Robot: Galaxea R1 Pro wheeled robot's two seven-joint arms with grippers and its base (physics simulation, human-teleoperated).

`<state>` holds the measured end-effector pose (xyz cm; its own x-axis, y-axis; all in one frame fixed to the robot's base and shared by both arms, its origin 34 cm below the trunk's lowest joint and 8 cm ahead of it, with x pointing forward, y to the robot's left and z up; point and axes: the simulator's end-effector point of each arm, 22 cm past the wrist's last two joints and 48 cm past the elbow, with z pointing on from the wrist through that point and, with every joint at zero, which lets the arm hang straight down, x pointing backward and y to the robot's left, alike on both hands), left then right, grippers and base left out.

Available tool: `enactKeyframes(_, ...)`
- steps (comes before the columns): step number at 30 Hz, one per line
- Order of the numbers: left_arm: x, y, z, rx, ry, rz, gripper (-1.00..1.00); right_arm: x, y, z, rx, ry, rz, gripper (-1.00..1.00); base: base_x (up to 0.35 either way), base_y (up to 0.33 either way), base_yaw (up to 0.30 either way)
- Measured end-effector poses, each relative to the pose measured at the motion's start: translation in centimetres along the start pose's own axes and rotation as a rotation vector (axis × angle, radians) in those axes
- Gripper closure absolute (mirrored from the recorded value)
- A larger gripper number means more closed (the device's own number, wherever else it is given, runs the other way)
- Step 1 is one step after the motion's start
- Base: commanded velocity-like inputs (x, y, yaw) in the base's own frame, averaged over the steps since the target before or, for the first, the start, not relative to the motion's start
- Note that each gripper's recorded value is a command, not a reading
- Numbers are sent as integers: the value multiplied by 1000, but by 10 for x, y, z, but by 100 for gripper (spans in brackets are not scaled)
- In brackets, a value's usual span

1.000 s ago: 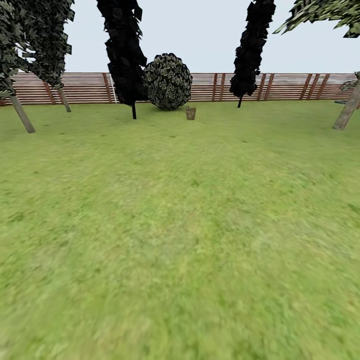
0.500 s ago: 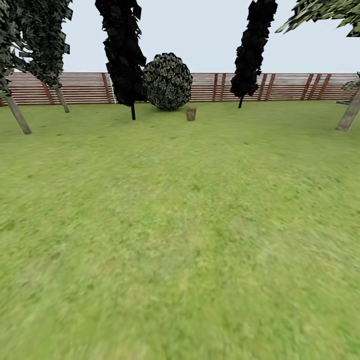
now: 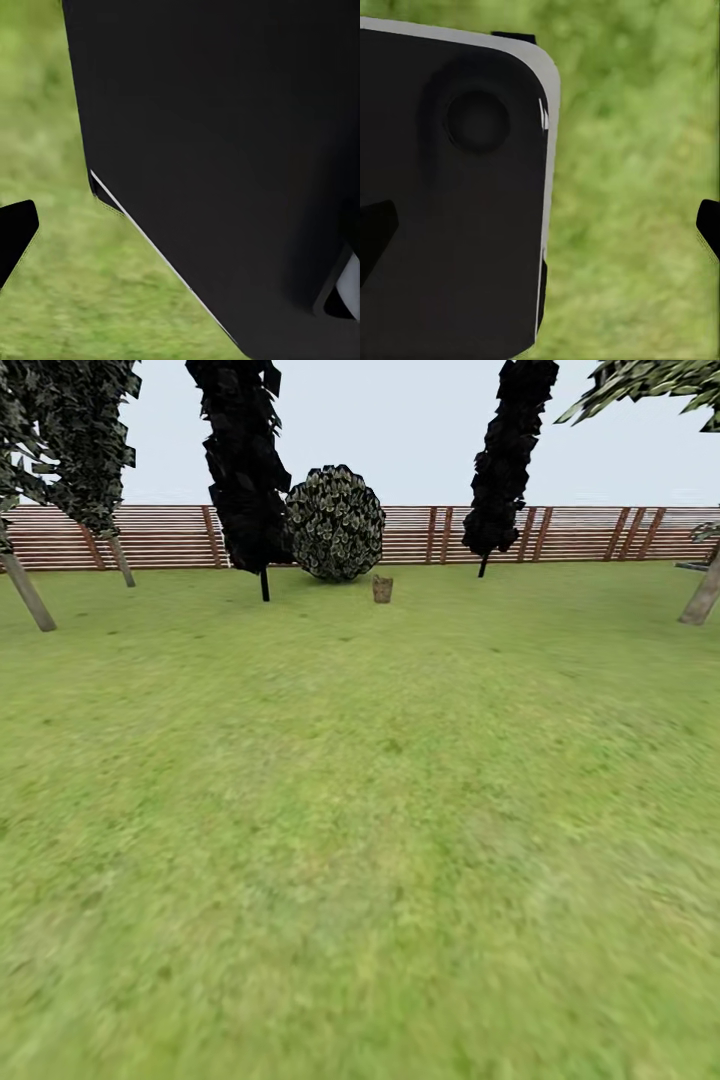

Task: Take the three Easter eggs out of the wicker basket on the lawn in the garden, then place them on the lawn next to a single tree (choose any tree) so that all three eggs are next to the same tree and none are left in the basket.

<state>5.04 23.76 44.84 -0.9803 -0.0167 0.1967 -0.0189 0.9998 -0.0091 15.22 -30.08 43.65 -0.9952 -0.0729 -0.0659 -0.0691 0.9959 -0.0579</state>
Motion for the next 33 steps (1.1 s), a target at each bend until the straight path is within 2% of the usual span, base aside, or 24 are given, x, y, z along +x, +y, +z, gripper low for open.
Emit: enactKeyframes(33, 0, 2, 0, -2, 1, 1, -100, 0, 4, 0, -5, 1, 3, -100, 335, 0, 0)
